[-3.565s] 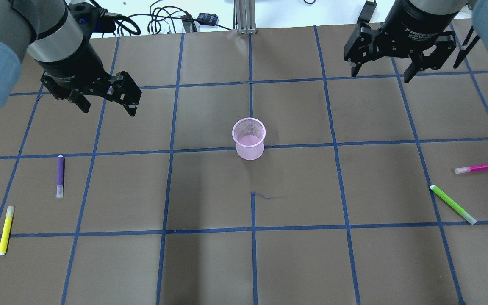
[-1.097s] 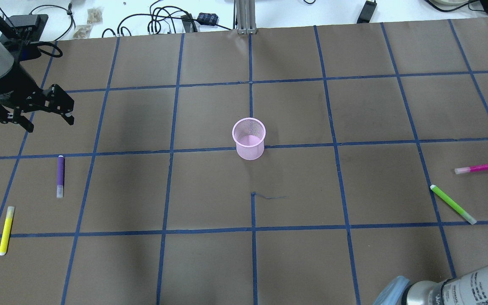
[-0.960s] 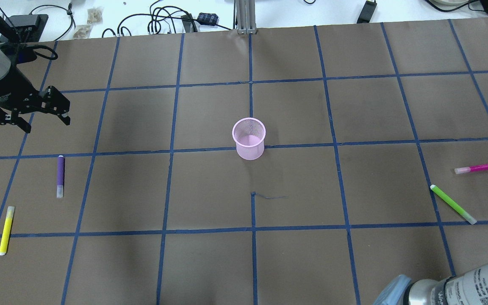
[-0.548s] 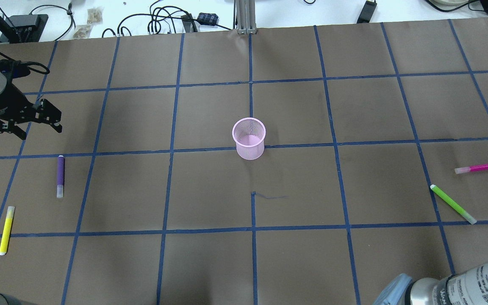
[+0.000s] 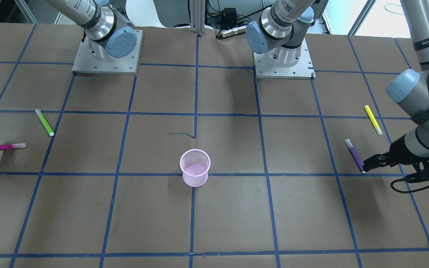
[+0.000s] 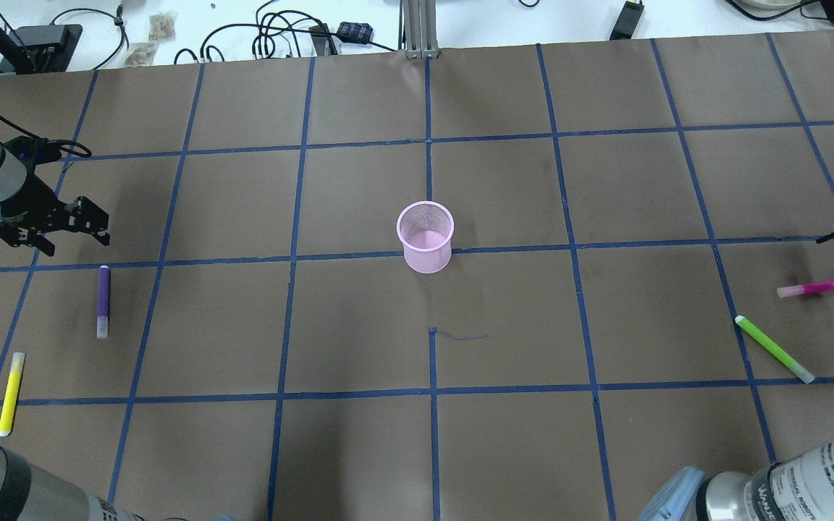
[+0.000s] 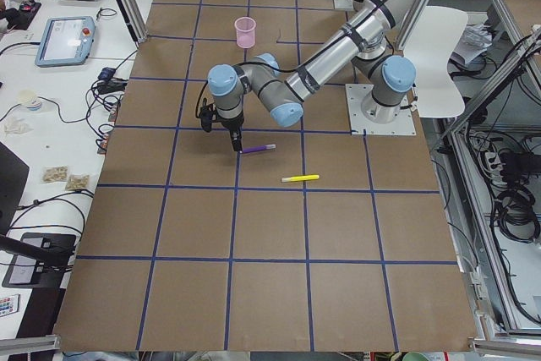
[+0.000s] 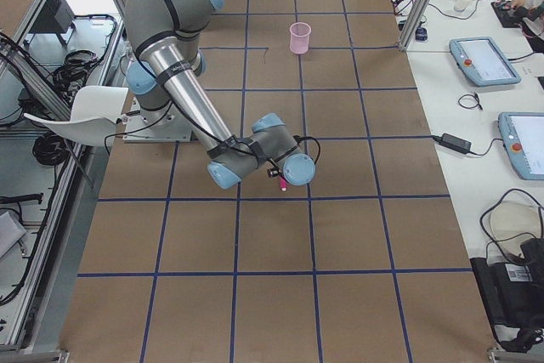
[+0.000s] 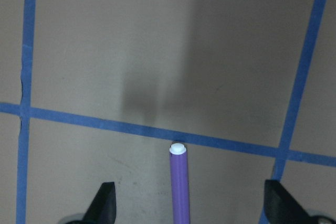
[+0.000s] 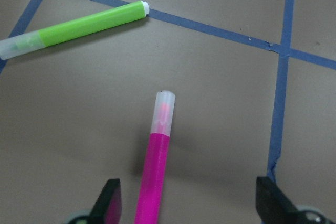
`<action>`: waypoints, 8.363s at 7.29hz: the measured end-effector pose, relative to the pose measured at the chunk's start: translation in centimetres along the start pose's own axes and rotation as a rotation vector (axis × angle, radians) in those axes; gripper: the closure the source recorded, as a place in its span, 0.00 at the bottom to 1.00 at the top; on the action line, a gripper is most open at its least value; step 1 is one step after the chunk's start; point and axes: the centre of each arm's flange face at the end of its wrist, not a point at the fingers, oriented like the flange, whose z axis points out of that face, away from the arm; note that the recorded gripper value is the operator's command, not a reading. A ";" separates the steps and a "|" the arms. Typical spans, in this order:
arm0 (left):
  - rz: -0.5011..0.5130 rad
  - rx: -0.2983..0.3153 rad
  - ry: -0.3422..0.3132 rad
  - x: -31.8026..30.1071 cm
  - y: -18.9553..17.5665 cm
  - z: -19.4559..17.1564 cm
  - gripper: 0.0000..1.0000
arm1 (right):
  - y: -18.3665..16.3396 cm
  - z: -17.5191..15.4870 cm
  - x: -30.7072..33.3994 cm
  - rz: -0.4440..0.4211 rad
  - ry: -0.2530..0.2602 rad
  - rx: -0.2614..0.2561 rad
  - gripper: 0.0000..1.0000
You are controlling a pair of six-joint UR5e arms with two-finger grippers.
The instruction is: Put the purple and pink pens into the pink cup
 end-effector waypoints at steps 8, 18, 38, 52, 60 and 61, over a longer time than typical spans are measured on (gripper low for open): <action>-0.006 -0.076 0.027 -0.4 0.0 5.5 0.63 | 3.3 0.6 -1.3 0.011 -0.039 0.000 0.60; 0.018 0.071 -0.052 1.3 -0.5 -5.5 1.00 | -1.1 -4.3 1.1 0.133 -0.048 -0.099 1.00; 0.168 0.204 -0.080 14.0 1.1 -13.0 1.00 | -66.1 17.2 23.3 0.365 0.021 -0.822 0.99; 0.096 0.295 -0.053 21.4 0.7 -14.2 1.00 | -59.3 8.1 26.3 0.607 0.040 -0.729 0.00; -0.196 0.523 0.200 45.1 7.0 -14.6 1.00 | -53.5 -2.7 15.5 1.695 0.374 -0.453 0.00; -0.208 0.516 0.210 47.4 8.4 -13.9 1.00 | -54.2 -2.5 15.7 1.779 0.401 -0.438 0.00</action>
